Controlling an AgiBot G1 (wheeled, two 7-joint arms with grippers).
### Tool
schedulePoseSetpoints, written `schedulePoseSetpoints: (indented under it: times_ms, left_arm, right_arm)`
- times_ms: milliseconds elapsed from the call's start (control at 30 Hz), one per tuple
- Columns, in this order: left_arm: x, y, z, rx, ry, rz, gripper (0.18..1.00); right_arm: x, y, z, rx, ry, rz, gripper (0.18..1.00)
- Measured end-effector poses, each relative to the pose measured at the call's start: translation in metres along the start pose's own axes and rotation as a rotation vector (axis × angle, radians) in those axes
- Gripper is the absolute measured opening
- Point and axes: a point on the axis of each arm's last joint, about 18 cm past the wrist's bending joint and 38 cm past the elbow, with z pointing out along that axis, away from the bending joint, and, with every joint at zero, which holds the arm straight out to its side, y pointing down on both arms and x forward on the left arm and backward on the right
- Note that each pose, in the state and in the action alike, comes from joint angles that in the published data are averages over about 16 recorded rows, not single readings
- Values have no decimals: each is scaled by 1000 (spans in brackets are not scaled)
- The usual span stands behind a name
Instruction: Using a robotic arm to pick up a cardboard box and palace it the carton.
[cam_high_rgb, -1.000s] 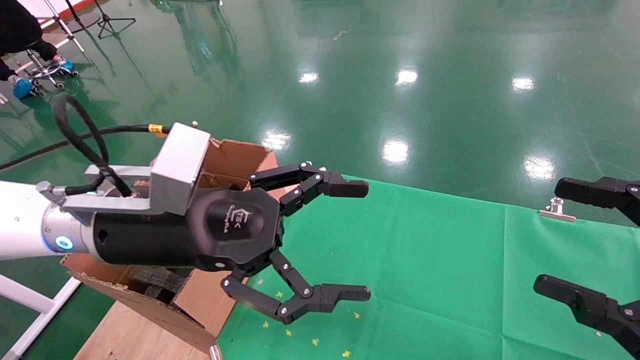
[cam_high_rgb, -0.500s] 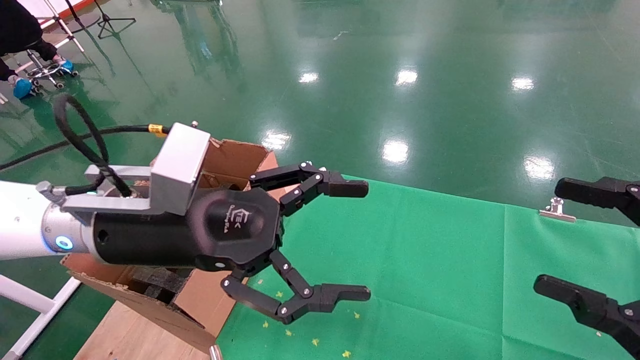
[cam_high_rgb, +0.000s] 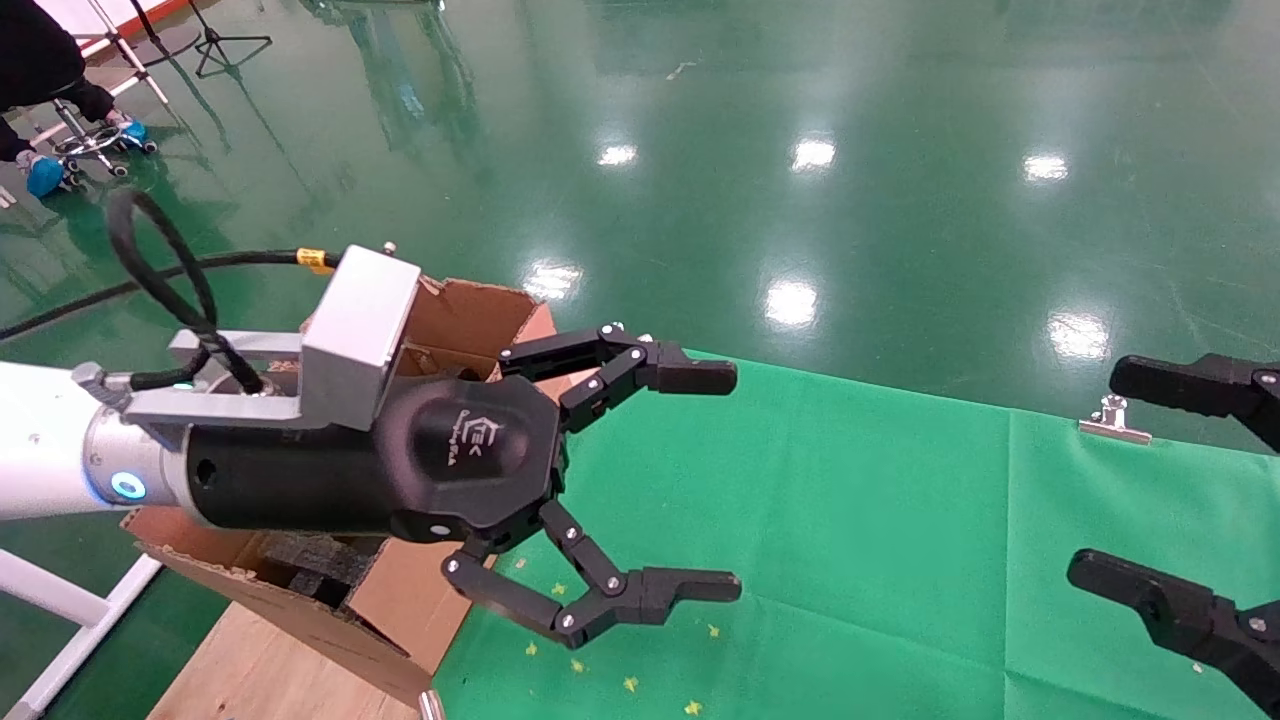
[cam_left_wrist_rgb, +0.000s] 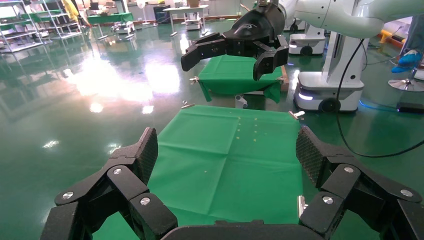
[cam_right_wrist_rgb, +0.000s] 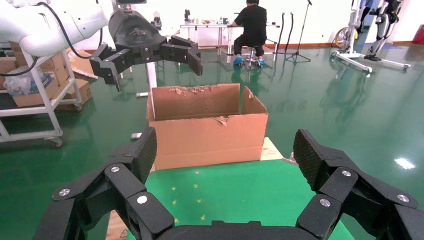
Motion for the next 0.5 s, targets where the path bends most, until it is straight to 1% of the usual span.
schedulePoseSetpoints:
  times_ms: [500]
  left_arm:
    - [0, 0, 0, 0, 0, 0, 1001]
  right_arm:
    - [0, 0, 0, 0, 0, 0, 1001]
